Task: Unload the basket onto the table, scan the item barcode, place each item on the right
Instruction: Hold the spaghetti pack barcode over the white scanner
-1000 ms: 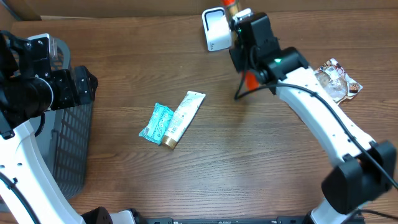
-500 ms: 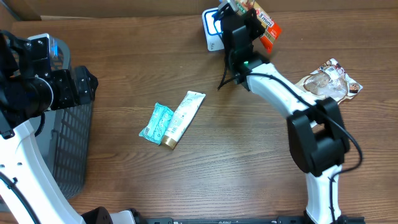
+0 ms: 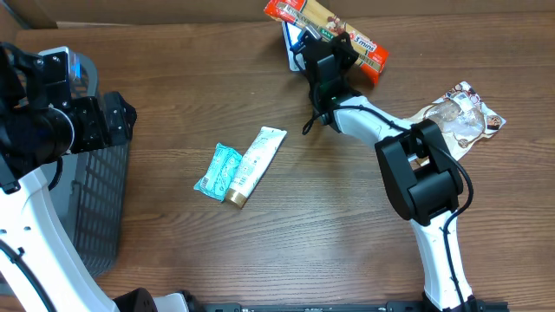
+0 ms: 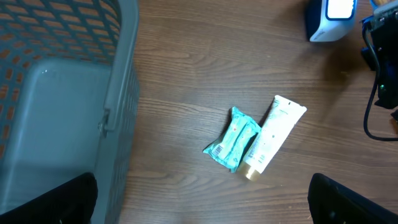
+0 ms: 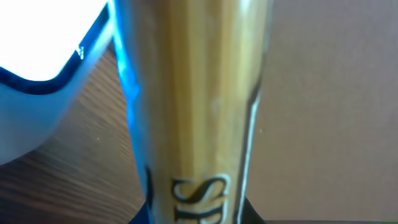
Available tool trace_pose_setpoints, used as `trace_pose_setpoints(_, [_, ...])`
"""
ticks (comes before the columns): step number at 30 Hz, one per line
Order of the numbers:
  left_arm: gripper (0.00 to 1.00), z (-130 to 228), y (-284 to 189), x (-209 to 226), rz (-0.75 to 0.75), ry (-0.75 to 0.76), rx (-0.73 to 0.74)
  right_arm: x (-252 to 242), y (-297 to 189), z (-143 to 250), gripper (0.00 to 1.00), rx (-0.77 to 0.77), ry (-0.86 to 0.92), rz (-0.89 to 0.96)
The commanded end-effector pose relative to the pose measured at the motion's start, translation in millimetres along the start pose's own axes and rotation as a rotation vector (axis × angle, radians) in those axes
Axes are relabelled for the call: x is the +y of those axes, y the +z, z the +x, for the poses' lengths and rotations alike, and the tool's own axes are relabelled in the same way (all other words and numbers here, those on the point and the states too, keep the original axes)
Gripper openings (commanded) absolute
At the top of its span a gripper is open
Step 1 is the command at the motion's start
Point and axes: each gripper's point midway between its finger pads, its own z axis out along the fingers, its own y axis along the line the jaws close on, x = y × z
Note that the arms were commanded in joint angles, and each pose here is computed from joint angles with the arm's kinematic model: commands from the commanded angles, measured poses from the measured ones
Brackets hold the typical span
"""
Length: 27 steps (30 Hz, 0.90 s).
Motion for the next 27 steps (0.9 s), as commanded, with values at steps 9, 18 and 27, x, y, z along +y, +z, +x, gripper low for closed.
trace_pose_setpoints(9, [1.0,-2,2,0,0.005,0.026,-0.001,-29,12,2,0.04,0.009,0.051,0.069])
trace_pose_setpoints(18, [1.0,-2,2,0,0.005,0.026,-0.001,-29,10,-3,0.04,-0.003,0.051,0.074])
trace_pose_setpoints(27, [0.99,-2,2,0,0.004,0.026,-0.001,-30,0,-9,0.04,0.01,0.047,0.094])
